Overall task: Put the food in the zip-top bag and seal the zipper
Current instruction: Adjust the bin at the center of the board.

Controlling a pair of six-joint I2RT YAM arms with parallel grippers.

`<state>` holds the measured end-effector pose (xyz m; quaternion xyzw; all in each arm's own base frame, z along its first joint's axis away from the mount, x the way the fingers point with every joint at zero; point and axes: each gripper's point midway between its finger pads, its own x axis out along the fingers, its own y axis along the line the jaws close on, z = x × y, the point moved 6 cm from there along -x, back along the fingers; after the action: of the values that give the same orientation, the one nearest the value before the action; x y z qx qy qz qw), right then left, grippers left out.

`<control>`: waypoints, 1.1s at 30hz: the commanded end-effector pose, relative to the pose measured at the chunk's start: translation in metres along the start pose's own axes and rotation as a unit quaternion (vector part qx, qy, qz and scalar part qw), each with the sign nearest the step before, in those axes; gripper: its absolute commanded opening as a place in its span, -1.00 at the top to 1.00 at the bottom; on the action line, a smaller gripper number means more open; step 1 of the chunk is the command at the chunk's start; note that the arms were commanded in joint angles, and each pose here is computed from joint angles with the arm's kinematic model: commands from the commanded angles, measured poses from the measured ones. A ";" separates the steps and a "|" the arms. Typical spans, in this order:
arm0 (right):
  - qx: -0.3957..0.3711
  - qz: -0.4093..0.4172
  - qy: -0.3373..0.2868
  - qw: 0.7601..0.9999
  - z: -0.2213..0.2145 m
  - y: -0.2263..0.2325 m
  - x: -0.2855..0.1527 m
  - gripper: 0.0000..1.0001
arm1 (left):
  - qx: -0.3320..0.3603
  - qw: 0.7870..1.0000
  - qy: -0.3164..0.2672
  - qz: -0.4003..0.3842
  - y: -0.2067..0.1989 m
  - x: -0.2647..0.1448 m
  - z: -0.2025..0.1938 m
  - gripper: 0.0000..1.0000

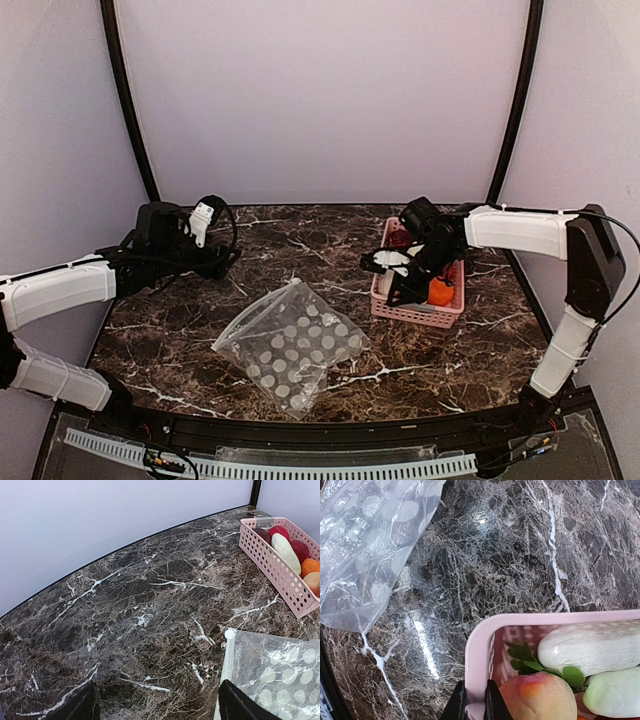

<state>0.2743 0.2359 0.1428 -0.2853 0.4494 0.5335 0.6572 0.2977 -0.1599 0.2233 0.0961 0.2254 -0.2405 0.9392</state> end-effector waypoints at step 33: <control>-0.048 0.003 -0.121 0.992 0.037 0.038 -0.089 -0.08 | -0.170 0.972 0.133 -0.089 -0.027 0.002 -0.026 -0.69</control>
<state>0.2598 0.2385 0.2273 -0.2687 0.3572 0.5714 0.6883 0.2935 -0.1719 0.2184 0.0057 0.3097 -0.2544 0.9162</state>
